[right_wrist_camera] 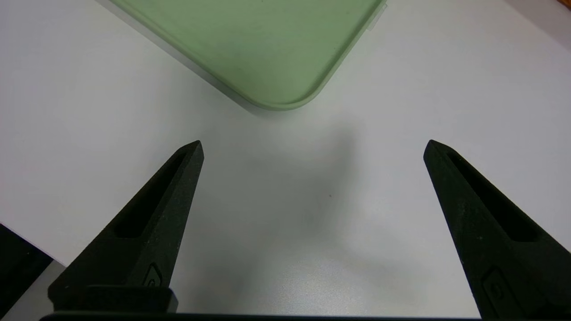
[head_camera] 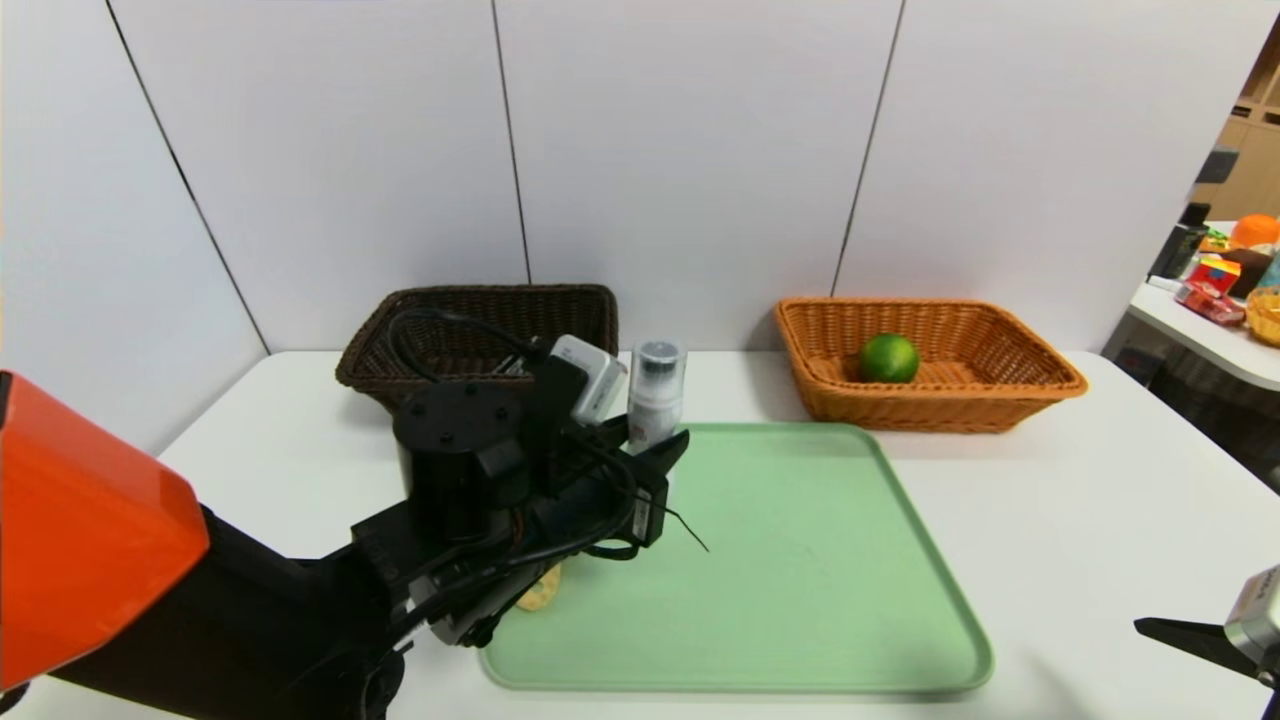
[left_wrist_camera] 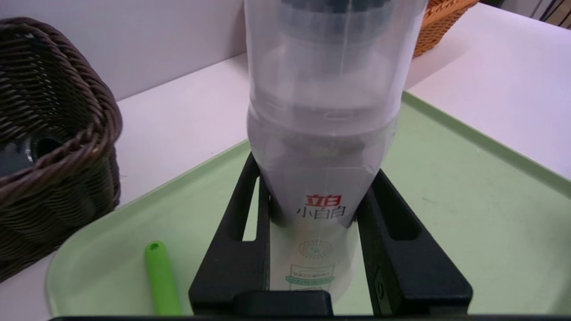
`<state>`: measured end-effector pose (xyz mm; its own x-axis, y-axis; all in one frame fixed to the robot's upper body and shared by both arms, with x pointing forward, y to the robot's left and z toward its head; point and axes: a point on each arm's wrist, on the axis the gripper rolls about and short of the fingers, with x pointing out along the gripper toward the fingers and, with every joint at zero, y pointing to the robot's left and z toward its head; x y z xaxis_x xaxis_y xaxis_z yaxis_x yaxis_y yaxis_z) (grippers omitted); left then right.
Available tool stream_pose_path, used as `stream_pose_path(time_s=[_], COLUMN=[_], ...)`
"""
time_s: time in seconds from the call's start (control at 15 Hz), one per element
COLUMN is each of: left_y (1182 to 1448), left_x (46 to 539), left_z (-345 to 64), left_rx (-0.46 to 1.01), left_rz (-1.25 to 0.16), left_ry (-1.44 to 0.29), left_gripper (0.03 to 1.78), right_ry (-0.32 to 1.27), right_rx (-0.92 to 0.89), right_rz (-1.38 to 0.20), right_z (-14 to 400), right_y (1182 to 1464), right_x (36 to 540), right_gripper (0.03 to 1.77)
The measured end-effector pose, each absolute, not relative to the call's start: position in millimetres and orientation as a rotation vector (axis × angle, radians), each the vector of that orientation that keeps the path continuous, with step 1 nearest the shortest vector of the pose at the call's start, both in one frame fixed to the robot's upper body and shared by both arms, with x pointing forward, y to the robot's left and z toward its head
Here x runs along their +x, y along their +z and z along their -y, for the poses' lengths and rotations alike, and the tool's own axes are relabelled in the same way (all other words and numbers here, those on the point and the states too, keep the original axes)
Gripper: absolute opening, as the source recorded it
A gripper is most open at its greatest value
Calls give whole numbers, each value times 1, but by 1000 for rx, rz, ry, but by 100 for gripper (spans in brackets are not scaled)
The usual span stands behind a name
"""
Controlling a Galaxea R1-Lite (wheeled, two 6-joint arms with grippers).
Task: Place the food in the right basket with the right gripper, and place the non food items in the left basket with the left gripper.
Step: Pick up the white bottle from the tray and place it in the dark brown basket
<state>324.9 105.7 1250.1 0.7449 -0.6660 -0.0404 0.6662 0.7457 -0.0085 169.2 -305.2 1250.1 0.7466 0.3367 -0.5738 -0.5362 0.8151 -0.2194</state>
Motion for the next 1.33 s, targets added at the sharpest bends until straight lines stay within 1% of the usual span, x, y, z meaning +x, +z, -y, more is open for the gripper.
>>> stream_pose_path(time_s=[0.33,0.6,1.0,1.33], left_y=[1270,1287,1319,1340], left_x=[321,330,371,403], left_z=[-126,-153,-202,-221], left_rx=[32,68,66,61], left_rz=[-21,-2,42,84], left_ry=[-685,-600,-436,-356], left_gripper=[58,58,58,58], right_ry=[496,499,499,500], right_rx=[-390,-391,-390,-388], right_rz=[-545,-543,-543,-547], right_z=[305,304,304,305], right_y=[1250,1250,1250,1249], right_x=[170,170,169,168], right_gripper=[170,170,170,170])
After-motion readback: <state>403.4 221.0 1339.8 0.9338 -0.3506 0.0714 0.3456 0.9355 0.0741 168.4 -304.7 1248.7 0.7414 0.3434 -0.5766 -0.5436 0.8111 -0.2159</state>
